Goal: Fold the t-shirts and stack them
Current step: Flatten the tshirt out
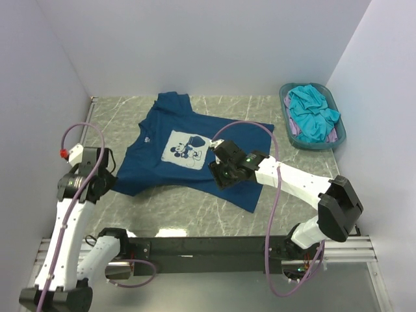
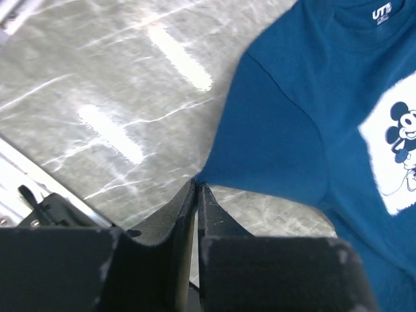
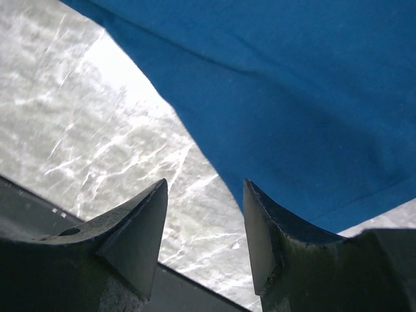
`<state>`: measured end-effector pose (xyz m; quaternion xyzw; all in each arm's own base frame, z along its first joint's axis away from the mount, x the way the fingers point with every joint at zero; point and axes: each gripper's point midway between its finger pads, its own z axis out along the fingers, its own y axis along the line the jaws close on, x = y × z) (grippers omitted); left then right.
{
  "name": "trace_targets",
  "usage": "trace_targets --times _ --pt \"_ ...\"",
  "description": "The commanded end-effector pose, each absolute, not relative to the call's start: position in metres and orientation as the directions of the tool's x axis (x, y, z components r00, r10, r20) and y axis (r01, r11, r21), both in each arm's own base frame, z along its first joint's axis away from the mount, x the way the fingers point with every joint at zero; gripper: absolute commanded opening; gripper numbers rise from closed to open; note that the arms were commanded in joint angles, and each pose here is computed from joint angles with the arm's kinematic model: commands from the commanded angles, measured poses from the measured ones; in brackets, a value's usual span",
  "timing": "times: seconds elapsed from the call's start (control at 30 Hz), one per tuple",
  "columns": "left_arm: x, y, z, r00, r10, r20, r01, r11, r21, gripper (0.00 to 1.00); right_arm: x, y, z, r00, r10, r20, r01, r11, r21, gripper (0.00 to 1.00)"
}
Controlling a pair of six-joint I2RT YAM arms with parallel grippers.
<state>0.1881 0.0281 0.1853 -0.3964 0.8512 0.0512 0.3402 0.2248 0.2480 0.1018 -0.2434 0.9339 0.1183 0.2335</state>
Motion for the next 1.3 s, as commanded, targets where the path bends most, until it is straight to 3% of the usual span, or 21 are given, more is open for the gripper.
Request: trace_targets --times 0.0,0.17,0.3,0.4,0.83,1.07,1.27 --pt "0.167 0.043 0.192 -0.424 -0.633 -0.647 -0.754 0.643 -0.136 0.13 0.219 0.262 0.121 -0.763 -0.392 -0.514 -0.538 0.826 0.169 0.57" --pt "0.158 0.039 0.185 -0.445 -0.639 -0.628 -0.746 0.652 -0.136 0.27 0.219 0.269 0.112 -0.771 -0.415 -0.483 -0.543 0.825 0.158 0.57" --pt "0.165 0.041 0.203 -0.410 -0.623 -0.667 -0.725 0.666 -0.177 0.50 0.217 0.265 0.096 -0.792 -0.419 -0.443 -0.525 0.838 0.146 0.57" --pt "0.182 0.036 0.205 -0.427 -0.602 -0.675 -0.688 0.700 -0.189 0.61 0.217 0.256 0.080 -0.821 -0.405 -0.403 -0.490 0.862 0.130 0.54" --pt "0.263 -0.009 0.138 -0.625 -0.573 -0.529 -0.553 0.804 -0.217 0.60 0.230 0.207 0.037 -0.950 -0.203 -0.239 -0.251 0.948 0.194 0.48" --pt "0.290 -0.019 0.113 -0.664 -0.563 -0.492 -0.525 0.819 -0.229 0.59 0.216 0.177 0.009 -0.988 -0.116 -0.104 -0.132 0.979 0.155 0.48" --pt "0.302 -0.018 0.096 -0.686 -0.538 -0.489 -0.512 0.835 -0.201 0.58 0.221 0.128 -0.003 -0.995 0.068 -0.074 0.064 0.997 0.052 0.48"
